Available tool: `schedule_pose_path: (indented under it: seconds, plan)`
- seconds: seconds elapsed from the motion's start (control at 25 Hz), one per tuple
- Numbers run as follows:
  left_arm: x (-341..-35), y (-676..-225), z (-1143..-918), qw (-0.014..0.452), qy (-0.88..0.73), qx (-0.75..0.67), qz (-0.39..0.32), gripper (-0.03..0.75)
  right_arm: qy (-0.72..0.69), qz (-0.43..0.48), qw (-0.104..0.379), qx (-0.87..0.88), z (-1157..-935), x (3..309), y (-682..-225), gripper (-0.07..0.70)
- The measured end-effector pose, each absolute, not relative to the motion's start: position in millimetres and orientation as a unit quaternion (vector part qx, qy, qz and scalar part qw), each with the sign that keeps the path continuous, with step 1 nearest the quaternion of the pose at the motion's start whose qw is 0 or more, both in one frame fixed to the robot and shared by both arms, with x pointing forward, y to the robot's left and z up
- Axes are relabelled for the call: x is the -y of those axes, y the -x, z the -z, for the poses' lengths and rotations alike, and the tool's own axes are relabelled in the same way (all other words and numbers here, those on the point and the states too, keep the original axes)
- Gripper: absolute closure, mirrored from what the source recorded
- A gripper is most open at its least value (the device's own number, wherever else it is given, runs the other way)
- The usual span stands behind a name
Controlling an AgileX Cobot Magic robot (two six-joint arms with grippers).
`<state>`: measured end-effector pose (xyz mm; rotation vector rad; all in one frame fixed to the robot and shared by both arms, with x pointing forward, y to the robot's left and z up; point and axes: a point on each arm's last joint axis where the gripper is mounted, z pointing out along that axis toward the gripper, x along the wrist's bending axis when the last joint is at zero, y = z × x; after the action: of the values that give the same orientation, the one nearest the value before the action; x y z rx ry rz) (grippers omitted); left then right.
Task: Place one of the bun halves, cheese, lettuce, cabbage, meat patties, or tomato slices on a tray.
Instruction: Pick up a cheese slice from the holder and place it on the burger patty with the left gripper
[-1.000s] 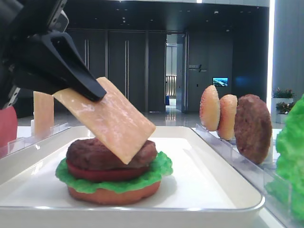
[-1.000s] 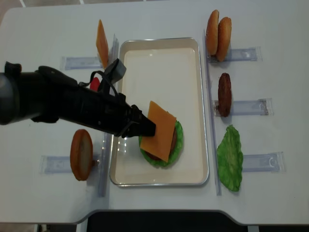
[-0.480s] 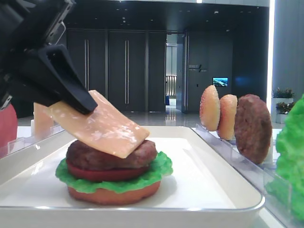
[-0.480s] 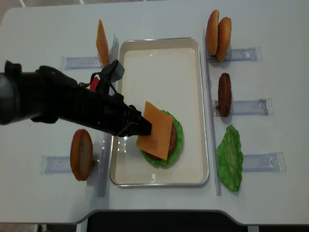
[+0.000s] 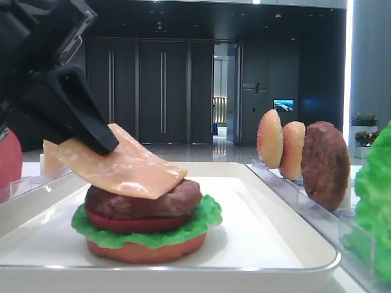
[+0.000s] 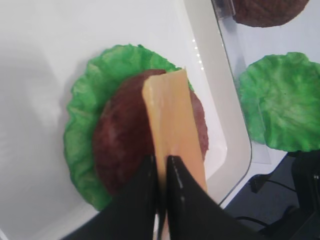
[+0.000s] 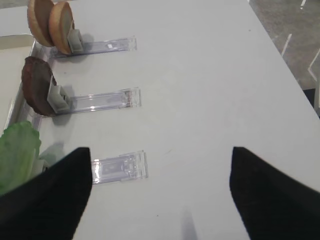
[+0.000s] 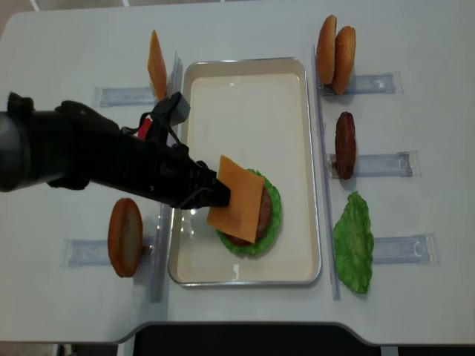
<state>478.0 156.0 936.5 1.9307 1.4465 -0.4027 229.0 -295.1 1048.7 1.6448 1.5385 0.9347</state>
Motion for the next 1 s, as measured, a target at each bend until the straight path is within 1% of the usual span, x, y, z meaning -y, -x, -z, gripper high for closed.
schedule_pose_path:
  seconds: [0.08, 0.12, 0.36, 0.6, 0.8, 0.88, 1.0]
  plan:
    - [-157.2, -478.1, -935.4, 0.334, -0.743, -0.561, 0.151, 0.669, -0.633, -0.360, 0.344, -0.592, -1048.7, 295.1, -229.0, 0.092]
    - [-157.6, -478.3, -935.0, 0.332, -0.743, -0.563, 0.149, 0.645, -0.633, -0.360, 0.344, -0.592, -1048.7, 295.1, -229.0, 0.092]
    - [-158.8, -479.3, -934.2, 0.329, -0.744, -0.565, 0.140, 0.433, -0.633, -0.360, 0.344, -0.592, -1048.7, 295.1, -229.0, 0.092]
    - [-159.0, -479.2, -934.0, 0.327, -0.745, -0.565, 0.140, 0.305, -0.633, -0.360, 0.344, -0.592, -1048.7, 295.1, -229.0, 0.092]
    - [-161.0, -481.3, -932.8, 0.324, -0.747, -0.567, 0.123, 0.136, -0.633, -0.360, 0.344, -0.592, -1048.7, 295.1, -229.0, 0.092]
    - [-161.6, -482.9, -933.2, 0.322, -0.753, -0.563, 0.114, 0.101, -0.633, -0.360, 0.344, -0.592, -1048.7, 295.1, -229.0, 0.092]
    - [-161.0, -487.7, -938.2, 0.322, -0.760, -0.555, 0.103, 0.083, -0.633, -0.360, 0.344, -0.592, -1048.7, 295.1, -229.0, 0.092]
